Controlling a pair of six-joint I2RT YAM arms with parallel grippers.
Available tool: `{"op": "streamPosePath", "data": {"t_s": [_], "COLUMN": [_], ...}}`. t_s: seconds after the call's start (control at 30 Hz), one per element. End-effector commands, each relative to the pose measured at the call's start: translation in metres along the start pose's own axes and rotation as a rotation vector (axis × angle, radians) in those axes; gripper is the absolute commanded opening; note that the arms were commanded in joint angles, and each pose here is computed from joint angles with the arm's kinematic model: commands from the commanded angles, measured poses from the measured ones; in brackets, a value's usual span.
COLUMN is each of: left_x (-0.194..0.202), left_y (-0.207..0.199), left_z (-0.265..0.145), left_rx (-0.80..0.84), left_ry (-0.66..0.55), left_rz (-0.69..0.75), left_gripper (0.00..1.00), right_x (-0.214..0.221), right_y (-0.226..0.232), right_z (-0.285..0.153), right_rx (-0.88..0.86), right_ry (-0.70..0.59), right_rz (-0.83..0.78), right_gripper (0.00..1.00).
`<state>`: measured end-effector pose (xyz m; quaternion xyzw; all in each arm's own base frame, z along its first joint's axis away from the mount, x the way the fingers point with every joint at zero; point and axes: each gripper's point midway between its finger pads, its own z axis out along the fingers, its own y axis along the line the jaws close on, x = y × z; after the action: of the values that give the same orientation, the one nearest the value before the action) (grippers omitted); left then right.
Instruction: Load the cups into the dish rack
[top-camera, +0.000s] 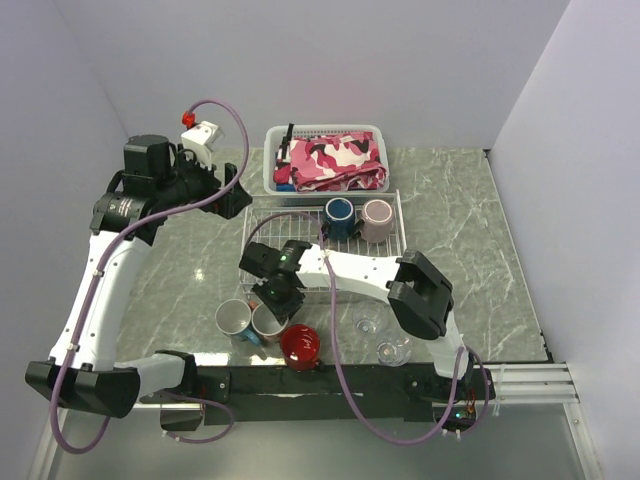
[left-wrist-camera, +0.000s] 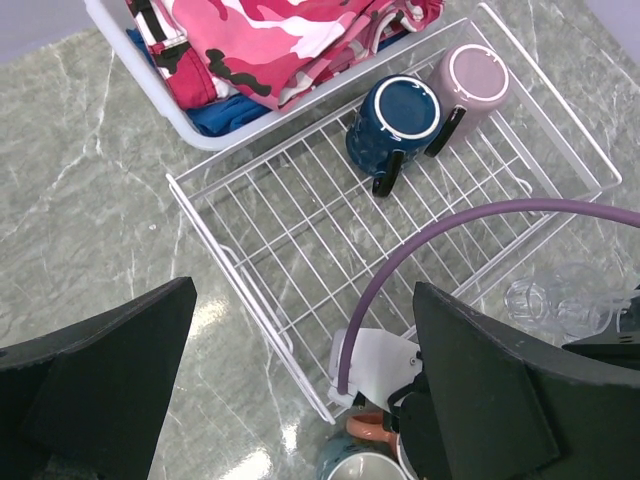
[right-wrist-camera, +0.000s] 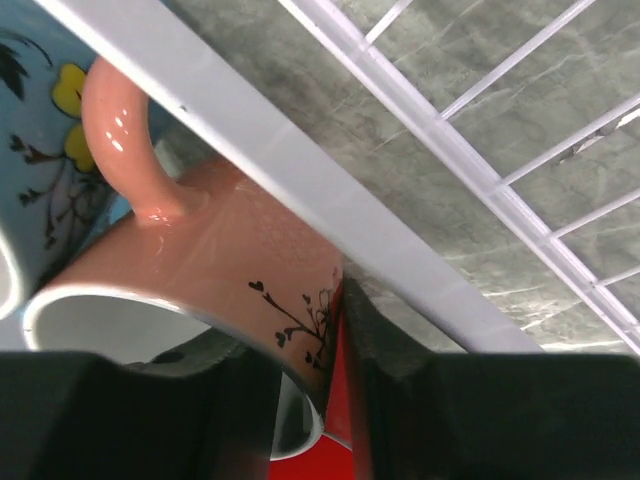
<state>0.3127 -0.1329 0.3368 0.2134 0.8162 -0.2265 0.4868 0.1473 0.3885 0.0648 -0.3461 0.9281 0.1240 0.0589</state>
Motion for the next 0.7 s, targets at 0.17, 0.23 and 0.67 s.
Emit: {"op": "streamPosePath", "data": {"t_s": [0.17,0.23,0.67], "left_x": [-0.024,-0.030,-0.078], "left_y": [0.000,0.000,-0.012], "left_z": [-0.008,-0.008,-0.016], "left_rx": [-0.018,-0.018,0.030], "left_ry": [-0.089,-0.107,-0.220], "left_rz": [0.018,0.026,-0.024], "left_gripper": [0.97,0.96,0.96], "right_x": [-0.018,-0.023,-0.047], "right_y": [-0.013,-0.019,-0.031], "right_z": [-0.047,-0.070,-0.228], "right_rx": [0.111,0.150,0.140], "right_ry": [-0.120,-0.157,-0.461], "right_rz": [-0.037,-0.039,0.039], "right_gripper": [0.09,0.06,0.01]}}
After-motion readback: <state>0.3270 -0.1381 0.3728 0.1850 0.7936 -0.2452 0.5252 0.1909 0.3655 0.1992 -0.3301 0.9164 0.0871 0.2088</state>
